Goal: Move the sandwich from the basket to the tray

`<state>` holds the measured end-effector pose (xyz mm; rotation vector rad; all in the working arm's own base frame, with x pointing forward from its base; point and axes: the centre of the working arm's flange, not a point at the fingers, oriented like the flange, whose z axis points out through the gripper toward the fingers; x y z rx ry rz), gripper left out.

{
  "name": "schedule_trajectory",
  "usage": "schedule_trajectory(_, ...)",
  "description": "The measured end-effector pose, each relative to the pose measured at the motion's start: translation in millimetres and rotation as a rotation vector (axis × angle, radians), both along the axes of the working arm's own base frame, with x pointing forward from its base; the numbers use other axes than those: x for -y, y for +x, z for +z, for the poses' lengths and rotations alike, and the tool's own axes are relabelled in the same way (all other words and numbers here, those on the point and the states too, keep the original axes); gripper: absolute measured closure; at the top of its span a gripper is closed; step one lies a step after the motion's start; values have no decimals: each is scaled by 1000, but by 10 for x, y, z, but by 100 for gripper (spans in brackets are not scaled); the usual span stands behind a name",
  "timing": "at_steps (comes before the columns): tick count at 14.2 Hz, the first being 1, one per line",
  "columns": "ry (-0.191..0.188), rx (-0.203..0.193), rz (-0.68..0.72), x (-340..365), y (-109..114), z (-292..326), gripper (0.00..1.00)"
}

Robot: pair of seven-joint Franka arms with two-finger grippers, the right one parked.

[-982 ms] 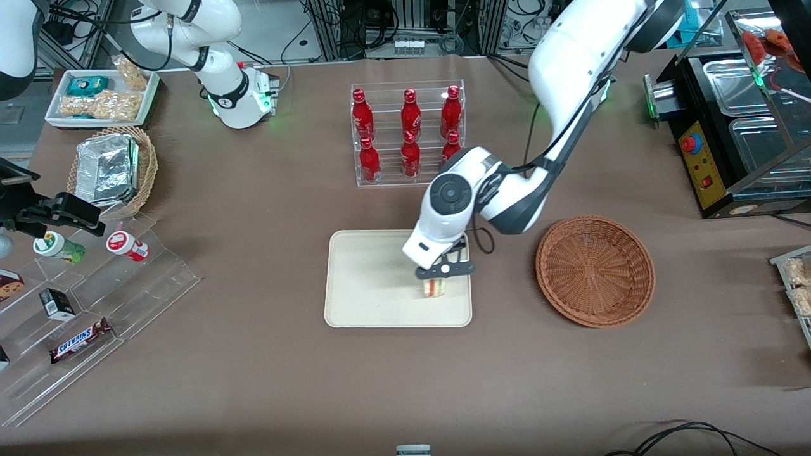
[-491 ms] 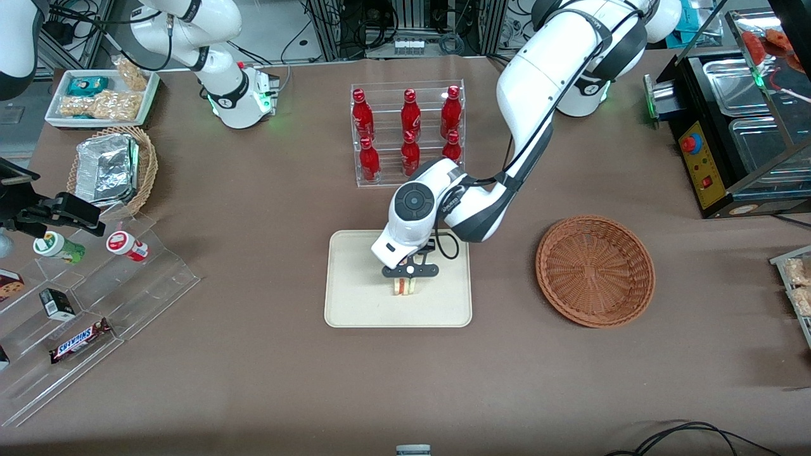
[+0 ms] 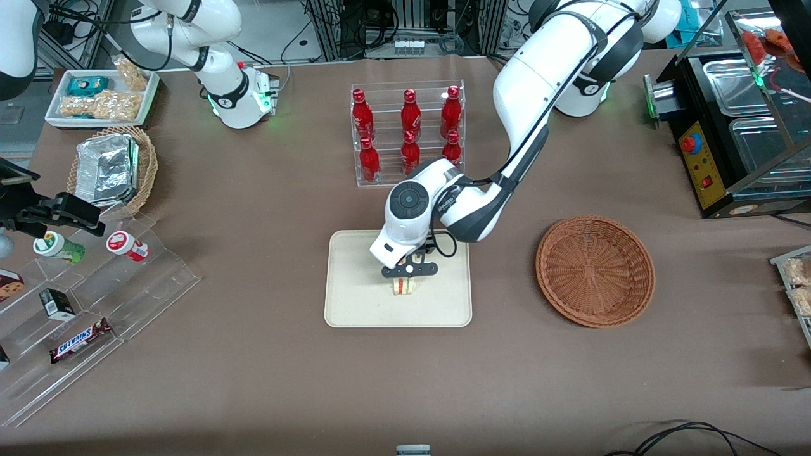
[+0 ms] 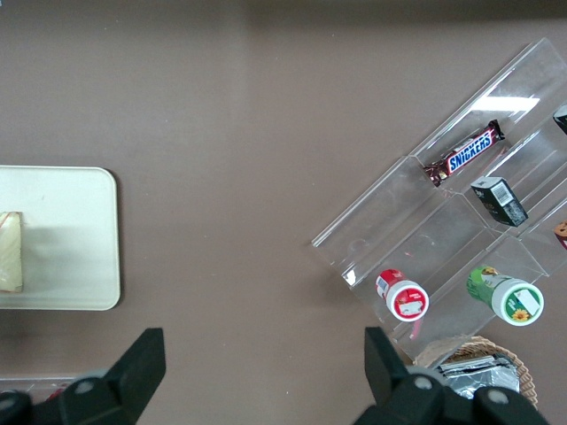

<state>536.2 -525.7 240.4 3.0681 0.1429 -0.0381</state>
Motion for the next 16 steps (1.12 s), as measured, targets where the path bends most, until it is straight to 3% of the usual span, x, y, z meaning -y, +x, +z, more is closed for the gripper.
schedule_trajectory(2,9,10,28,-33,88,131,2)
schedule_trajectory(6,76,4,117,-408,375,887,0)
schedule_trajectory(10,92,-33,215,-1455,695,2048,0)
schedule_trajectory(12,84,-68,204,-2029,723,2389,0)
schedule_trajectory(16,142,-216,145,-3326,608,2826,0)
